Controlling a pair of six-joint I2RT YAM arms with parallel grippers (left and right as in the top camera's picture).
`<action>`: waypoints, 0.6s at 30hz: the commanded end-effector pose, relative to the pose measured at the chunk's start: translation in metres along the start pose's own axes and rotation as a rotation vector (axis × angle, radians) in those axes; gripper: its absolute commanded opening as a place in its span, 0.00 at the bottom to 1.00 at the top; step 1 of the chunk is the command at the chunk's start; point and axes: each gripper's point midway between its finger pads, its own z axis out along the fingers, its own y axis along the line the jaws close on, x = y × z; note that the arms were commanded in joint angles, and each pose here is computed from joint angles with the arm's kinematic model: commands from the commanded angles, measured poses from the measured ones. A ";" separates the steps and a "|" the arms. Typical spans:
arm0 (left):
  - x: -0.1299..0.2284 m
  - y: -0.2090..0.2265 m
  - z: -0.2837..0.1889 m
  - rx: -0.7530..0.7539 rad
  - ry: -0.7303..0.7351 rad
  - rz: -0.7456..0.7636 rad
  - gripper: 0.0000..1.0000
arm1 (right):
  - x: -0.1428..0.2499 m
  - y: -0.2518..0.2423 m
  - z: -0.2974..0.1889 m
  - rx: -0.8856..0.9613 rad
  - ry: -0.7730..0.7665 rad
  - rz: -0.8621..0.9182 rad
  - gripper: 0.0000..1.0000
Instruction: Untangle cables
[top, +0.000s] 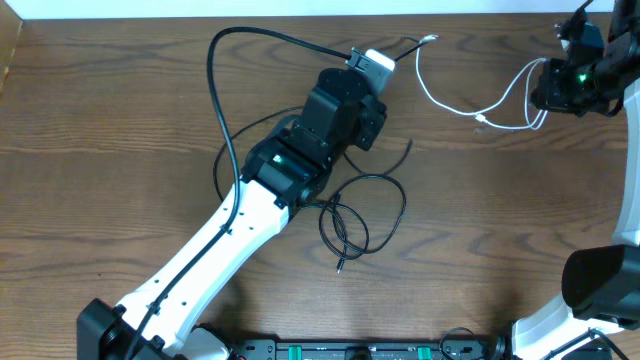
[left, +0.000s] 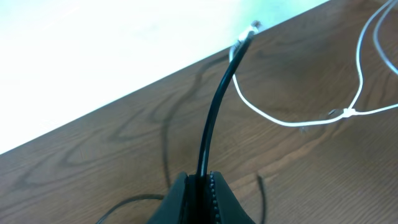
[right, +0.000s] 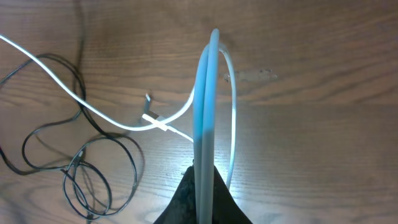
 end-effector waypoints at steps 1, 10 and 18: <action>-0.006 0.012 -0.008 -0.055 -0.014 -0.012 0.07 | -0.009 0.011 -0.006 -0.048 -0.042 -0.048 0.01; -0.008 0.031 -0.007 -0.111 -0.026 -0.119 0.07 | 0.016 0.160 -0.003 -0.551 -0.023 -0.425 0.01; -0.015 0.006 -0.021 0.065 -0.036 -0.136 0.08 | -0.019 0.190 0.017 -0.419 -0.122 -0.278 0.01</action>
